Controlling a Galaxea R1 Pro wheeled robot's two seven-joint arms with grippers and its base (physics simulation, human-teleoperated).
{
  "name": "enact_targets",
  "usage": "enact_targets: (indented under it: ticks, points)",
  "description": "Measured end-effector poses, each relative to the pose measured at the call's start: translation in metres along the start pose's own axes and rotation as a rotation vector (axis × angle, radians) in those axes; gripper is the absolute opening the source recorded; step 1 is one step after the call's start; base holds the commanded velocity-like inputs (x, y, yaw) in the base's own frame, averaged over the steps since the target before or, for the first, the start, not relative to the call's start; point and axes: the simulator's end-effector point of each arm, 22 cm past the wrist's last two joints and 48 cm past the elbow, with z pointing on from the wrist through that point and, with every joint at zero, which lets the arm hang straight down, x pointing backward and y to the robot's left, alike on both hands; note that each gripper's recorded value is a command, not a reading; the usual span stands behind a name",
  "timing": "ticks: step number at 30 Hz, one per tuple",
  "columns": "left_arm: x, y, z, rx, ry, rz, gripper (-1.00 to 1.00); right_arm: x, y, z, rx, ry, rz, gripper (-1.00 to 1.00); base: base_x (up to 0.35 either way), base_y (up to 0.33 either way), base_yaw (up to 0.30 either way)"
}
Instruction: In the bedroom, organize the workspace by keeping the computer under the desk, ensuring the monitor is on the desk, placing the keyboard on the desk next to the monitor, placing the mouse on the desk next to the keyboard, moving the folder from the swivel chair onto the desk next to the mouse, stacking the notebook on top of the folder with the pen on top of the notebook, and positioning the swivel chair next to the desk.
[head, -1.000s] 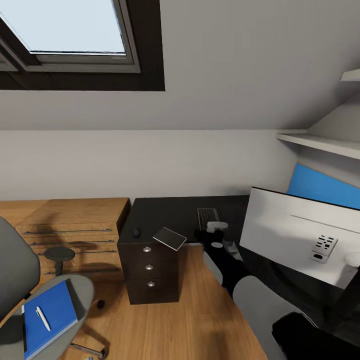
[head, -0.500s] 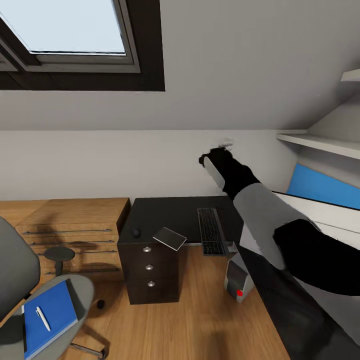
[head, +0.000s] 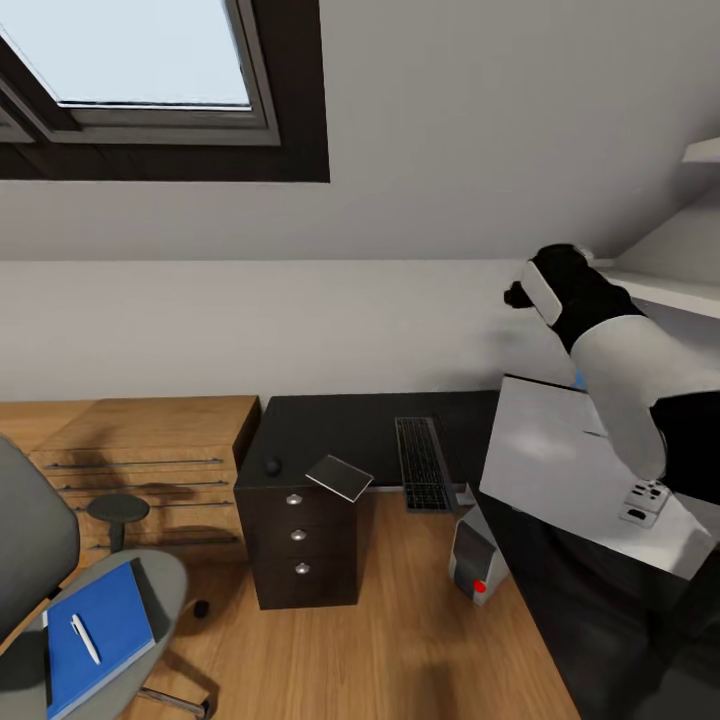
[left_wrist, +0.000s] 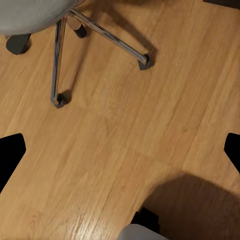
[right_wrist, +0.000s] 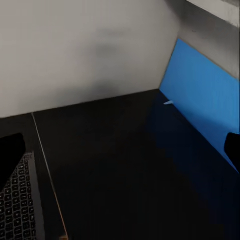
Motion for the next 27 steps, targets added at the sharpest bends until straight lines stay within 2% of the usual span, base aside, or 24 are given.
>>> enact_targets:
  ticks: [3,4,9,14,15,19,23,27]
  points:
    - [0.0,0.0,0.0,0.0,0.0,-0.001,1.0,0.006,-0.034,0.009,0.032,0.023,0.032,1.0,0.232,0.0,0.0]
    - [0.0,0.0,0.0,0.0,0.0,-0.001,1.0,0.009,-0.051,0.014,0.053,0.036,0.041,1.0,0.219,0.0,0.0]
    - [0.0,0.0,0.0,0.0,0.001,-0.001,1.0,0.032,-0.095,0.028,0.105,0.099,0.059,1.0,0.075,0.0,0.0]
    - [0.0,0.0,0.0,0.0,0.001,-0.001,1.0,0.049,-0.104,0.031,0.116,0.155,0.046,1.0,0.015,0.0,0.0]
    - [0.001,0.0,0.0,-0.001,0.002,-0.002,1.0,0.06,-0.111,0.031,0.125,0.197,0.035,1.0,0.005,0.0,0.0]
    - [0.001,0.0,0.0,-0.001,0.003,-0.003,1.0,0.078,-0.124,0.029,0.135,0.283,0.015,1.0,0.001,0.0,0.0]
    - [0.001,0.0,0.0,-0.001,0.003,-0.003,1.0,0.088,-0.134,0.027,0.14,0.33,0.013,1.0,0.0,0.0,0.0]
    - [0.001,0.001,0.0,-0.002,0.004,-0.003,1.0,0.092,-0.14,0.027,0.138,0.342,0.029,1.0,0.007,0.0,0.0]
